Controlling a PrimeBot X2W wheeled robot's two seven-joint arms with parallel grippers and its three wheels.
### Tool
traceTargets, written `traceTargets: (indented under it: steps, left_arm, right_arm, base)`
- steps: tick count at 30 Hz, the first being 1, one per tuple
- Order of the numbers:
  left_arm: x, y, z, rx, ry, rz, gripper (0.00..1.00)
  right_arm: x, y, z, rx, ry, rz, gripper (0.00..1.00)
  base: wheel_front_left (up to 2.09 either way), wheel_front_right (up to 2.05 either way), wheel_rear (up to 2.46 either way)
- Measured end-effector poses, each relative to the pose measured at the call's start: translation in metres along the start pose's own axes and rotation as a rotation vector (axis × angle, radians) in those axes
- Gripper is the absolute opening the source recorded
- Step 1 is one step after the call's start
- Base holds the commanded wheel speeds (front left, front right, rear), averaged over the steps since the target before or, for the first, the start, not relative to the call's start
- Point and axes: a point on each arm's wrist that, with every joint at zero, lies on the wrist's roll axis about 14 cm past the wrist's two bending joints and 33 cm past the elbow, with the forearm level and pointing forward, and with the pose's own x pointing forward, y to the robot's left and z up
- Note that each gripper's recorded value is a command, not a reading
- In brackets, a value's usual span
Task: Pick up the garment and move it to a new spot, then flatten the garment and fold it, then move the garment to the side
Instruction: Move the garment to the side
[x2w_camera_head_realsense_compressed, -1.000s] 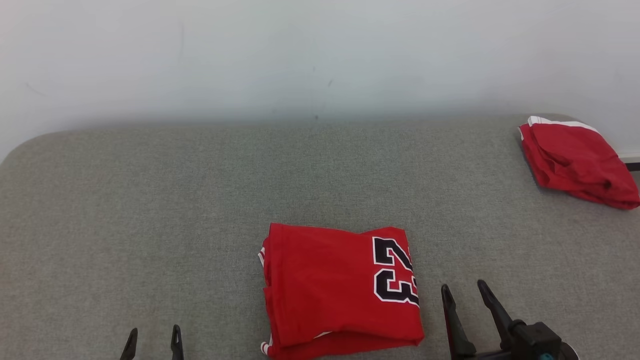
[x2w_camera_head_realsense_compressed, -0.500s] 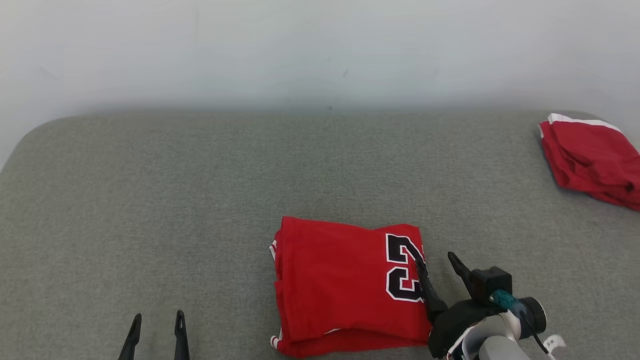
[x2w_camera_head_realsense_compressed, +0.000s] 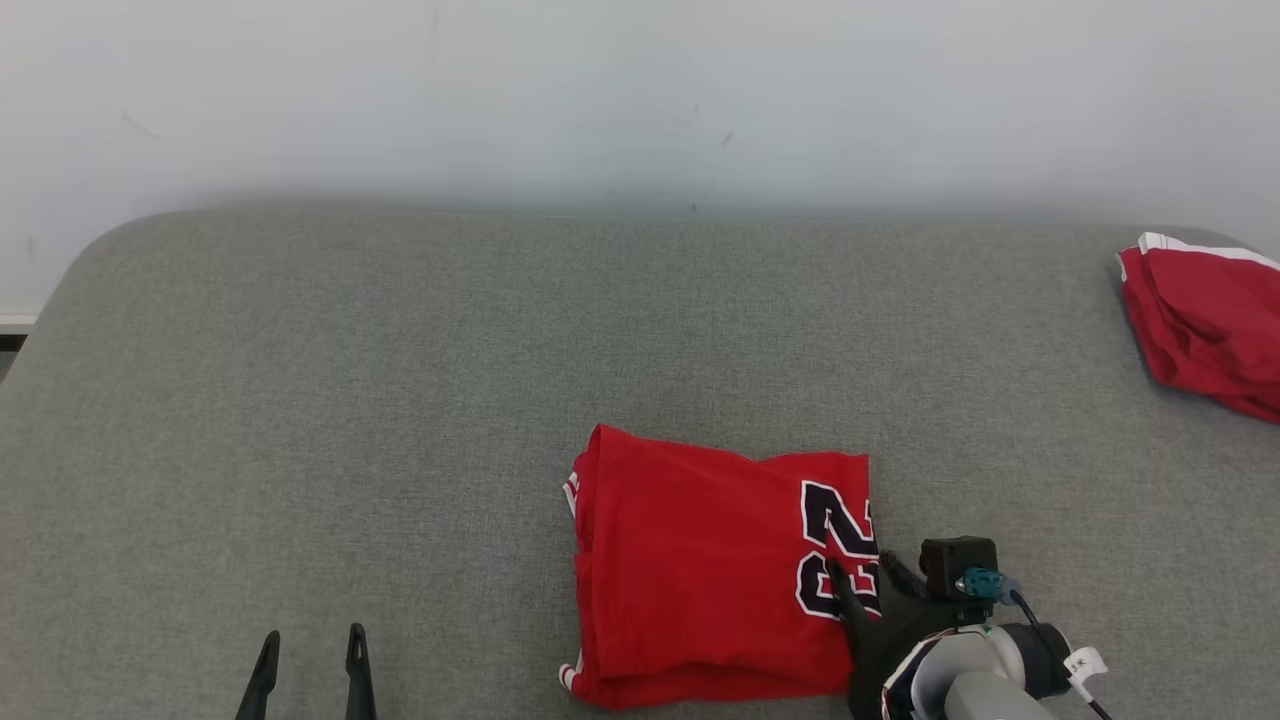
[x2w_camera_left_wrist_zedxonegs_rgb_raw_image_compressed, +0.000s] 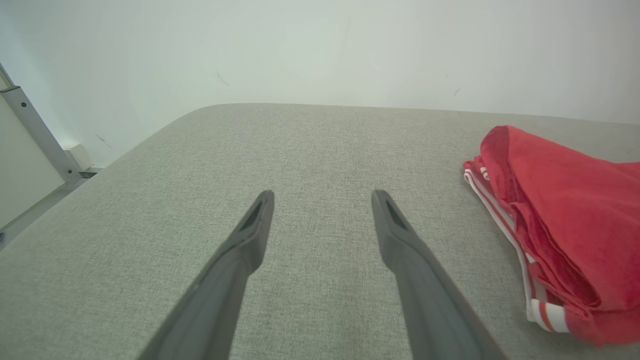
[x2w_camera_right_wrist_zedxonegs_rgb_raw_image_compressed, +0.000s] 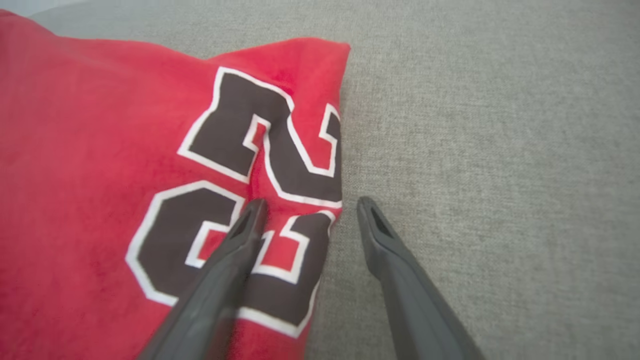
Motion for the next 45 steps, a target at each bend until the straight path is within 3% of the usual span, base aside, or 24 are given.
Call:
traceTargets:
  steps: [1,7,13,30,38,45]
  left_arm:
    - [0.0,0.0,0.0,-0.001,0.0,0.0,1.0]
    - [0.004,-0.003,-0.001,-0.003,0.006,-0.007,1.0]
    - [0.01,-0.011,-0.004,-0.005,0.015,-0.031,1.0]
    - [0.064,-0.051,0.01,0.02,-0.041,-0.16,1.0]
    - [0.102,-0.082,0.016,0.034,-0.093,-0.25,1.0]
    - [0.13,-0.108,0.005,0.042,-0.105,-0.328,1.0]
  right_arm:
    - [0.0,0.002,0.001,0.019,-0.004,0.003,0.0]
    - [0.004,0.011,0.006,0.028,-0.02,0.033,0.0]
    - [0.01,-0.006,0.036,-0.02,-0.088,0.018,0.0]
    - [0.039,-0.128,0.165,-0.329,-0.217,-0.158,0.0]
    - [0.045,-0.191,0.203,-0.41,-0.218,-0.276,0.0]
    - [0.039,-0.252,0.21,-0.474,-0.167,-0.391,0.0]
  base:
    - [0.0,0.0,0.0]
    - [0.0,0.0,0.0]
    - [0.0,0.0,0.0]
    - [0.0,0.0,0.0]
    - [0.0,0.0,0.0]
    - [0.0,0.0,0.0]
